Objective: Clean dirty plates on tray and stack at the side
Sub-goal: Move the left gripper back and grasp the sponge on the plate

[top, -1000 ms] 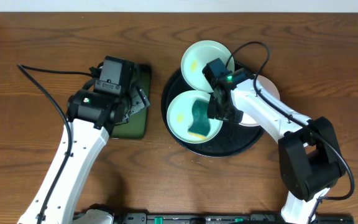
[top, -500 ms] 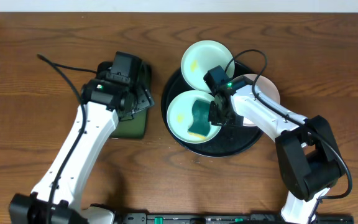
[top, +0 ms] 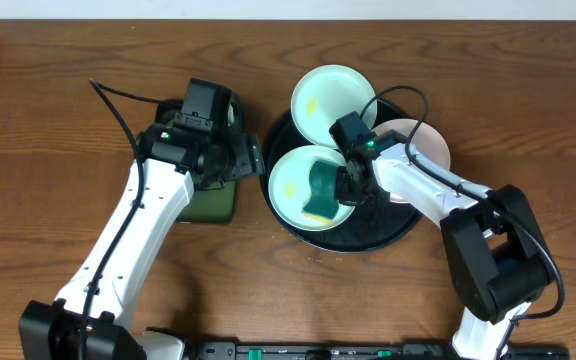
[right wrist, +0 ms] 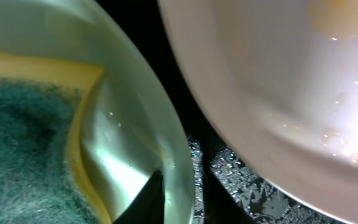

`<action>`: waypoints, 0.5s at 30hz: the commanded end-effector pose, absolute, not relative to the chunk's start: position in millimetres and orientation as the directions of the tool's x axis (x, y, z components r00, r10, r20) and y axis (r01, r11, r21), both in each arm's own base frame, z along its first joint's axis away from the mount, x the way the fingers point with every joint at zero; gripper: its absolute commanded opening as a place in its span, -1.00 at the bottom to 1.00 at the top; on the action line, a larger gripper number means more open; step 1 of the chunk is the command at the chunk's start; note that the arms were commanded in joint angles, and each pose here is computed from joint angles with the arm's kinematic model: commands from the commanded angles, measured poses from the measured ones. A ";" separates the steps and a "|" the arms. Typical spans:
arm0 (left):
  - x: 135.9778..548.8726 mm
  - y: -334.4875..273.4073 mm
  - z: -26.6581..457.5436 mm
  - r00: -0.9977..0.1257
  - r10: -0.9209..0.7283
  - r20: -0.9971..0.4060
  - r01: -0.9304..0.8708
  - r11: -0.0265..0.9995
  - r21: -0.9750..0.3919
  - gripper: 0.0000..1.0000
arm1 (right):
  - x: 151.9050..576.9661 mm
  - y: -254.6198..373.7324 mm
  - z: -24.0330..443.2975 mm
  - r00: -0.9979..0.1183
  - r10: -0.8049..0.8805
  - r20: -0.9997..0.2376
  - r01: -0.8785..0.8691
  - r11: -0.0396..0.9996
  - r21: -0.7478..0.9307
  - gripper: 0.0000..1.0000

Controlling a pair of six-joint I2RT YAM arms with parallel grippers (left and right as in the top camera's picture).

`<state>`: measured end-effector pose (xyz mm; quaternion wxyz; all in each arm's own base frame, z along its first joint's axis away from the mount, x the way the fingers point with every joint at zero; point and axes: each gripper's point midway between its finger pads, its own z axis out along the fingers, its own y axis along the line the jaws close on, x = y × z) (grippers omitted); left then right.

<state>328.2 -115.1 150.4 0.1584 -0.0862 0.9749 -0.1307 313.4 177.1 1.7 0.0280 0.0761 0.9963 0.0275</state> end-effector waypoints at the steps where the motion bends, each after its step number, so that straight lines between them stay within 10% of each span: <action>1: 326.8 -123.6 149.9 -0.949 -0.133 -0.287 -0.046 0.956 -0.291 0.49 | 307.2 168.6 -8.7 -0.991 0.129 -0.025 0.128 0.991 0.031 -0.70; 8: 322.7 -163.4 127.0 -0.976 -0.037 -0.216 0.044 0.933 -0.358 0.07 | 308.7 173.7 -8.4 -0.994 0.108 -0.024 0.106 0.993 0.060 -0.64; 15: 321.9 -209.2 86.8 -0.986 0.067 -0.150 0.124 0.903 -0.411 0.32 | 309.3 174.0 -8.4 -0.996 0.090 -0.028 0.088 0.994 0.061 -0.57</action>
